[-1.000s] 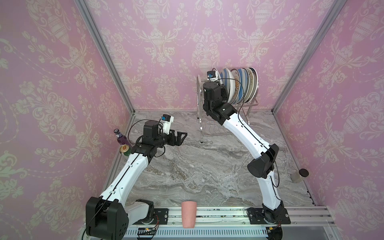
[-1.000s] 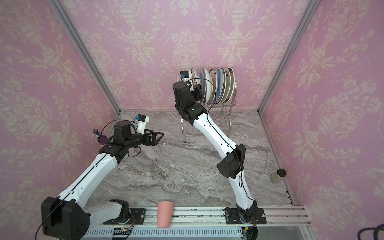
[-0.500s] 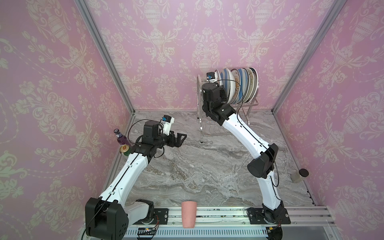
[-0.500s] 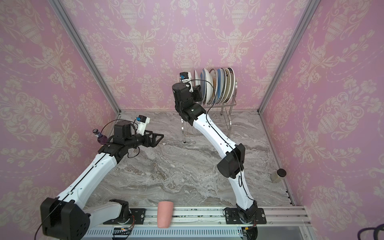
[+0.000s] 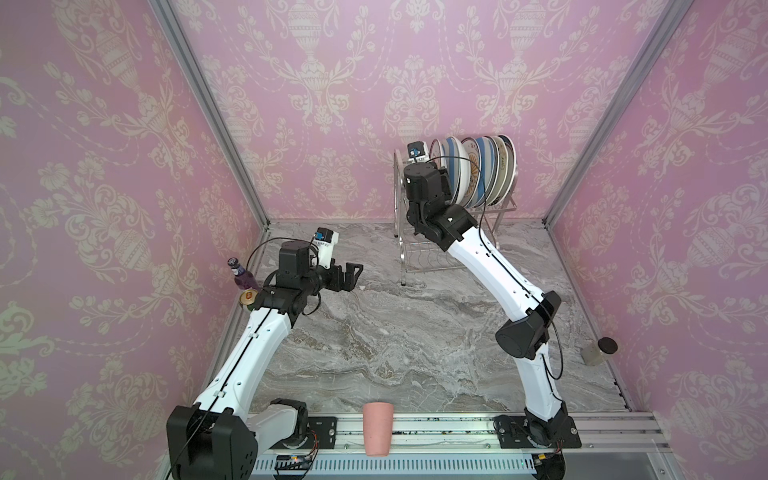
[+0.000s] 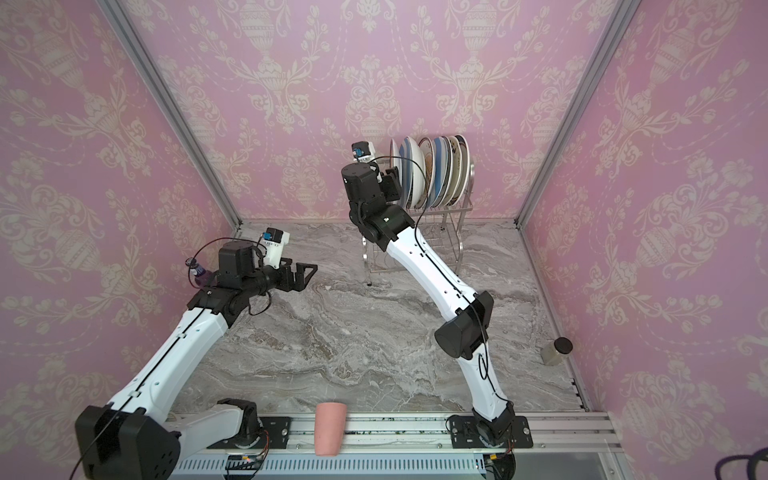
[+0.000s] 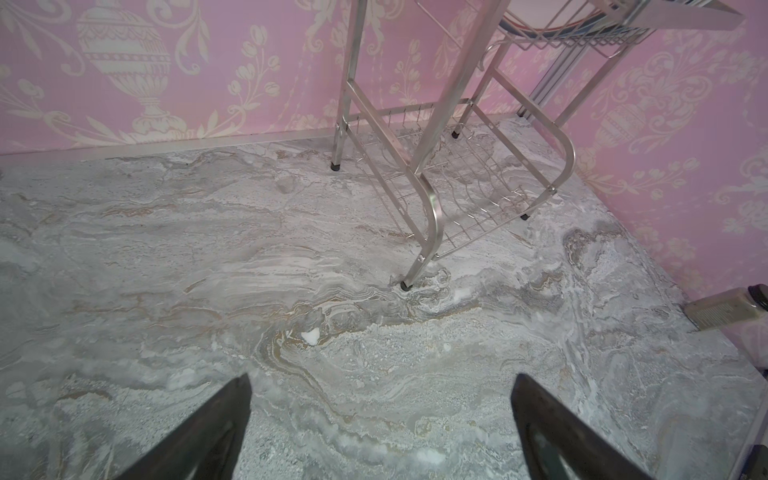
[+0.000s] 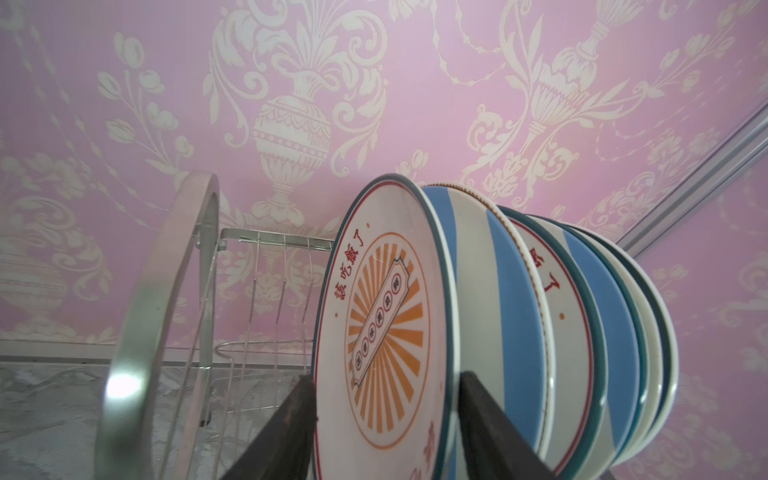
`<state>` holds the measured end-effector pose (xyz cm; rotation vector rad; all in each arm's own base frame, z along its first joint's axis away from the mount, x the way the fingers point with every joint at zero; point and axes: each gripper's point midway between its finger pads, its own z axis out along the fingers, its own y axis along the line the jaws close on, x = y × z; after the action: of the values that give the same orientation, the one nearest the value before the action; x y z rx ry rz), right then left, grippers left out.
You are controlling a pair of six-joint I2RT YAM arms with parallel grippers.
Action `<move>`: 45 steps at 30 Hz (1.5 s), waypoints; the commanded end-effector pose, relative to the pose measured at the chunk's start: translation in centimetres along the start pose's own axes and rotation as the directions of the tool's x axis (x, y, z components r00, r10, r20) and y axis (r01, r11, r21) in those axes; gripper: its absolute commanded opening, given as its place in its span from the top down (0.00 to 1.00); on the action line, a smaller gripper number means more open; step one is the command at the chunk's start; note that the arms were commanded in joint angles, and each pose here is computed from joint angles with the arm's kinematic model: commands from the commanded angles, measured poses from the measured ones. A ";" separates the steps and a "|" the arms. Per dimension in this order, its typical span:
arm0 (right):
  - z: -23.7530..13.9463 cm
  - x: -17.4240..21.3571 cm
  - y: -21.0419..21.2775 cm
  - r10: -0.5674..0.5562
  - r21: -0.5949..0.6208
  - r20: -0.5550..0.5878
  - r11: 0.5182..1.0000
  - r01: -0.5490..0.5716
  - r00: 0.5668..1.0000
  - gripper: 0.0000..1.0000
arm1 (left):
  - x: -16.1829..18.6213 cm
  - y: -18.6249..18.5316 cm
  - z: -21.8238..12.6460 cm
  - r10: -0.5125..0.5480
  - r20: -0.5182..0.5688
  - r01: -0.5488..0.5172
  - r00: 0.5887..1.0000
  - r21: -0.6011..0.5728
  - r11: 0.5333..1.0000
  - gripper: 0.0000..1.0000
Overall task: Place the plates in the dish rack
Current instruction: 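Open the right gripper and draw it back from the rack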
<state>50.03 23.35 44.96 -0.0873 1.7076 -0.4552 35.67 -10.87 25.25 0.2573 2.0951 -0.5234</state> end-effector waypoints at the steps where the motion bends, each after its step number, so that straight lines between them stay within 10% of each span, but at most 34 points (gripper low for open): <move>1: -4.0 -2.7 -4.1 0.094 -0.117 0.014 0.989 -0.092 0.995 0.37 | -1.8 1.7 -1.0 -0.037 0.068 0.044 0.997 -0.104 0.994 0.01; 14: -10.0 11.1 -16.0 0.204 -0.144 -0.178 0.962 -0.231 0.963 0.25 | 0.0 6.9 -3.2 -0.101 0.260 0.193 0.960 -0.358 0.914 0.01; 23: -7.0 30.9 -15.5 0.251 -0.040 -0.249 0.962 -0.269 0.936 0.05 | 8.7 16.3 -4.7 0.073 0.266 0.156 0.961 -0.742 0.652 0.00; 34: -0.6 41.3 -12.4 0.276 -0.118 -0.194 0.946 -0.301 0.941 0.00 | 11.1 19.8 -0.8 0.139 0.227 0.069 0.964 -0.717 0.693 0.01; 45: -0.2 42.3 -12.5 0.317 -0.128 -0.169 0.932 -0.339 0.933 0.00 | 11.9 16.9 2.5 0.091 0.290 0.068 0.953 -0.495 0.866 0.01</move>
<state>38.07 -1.72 7.87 0.1389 1.9309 -0.1146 36.44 4.40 10.19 -0.1616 1.8761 0.1337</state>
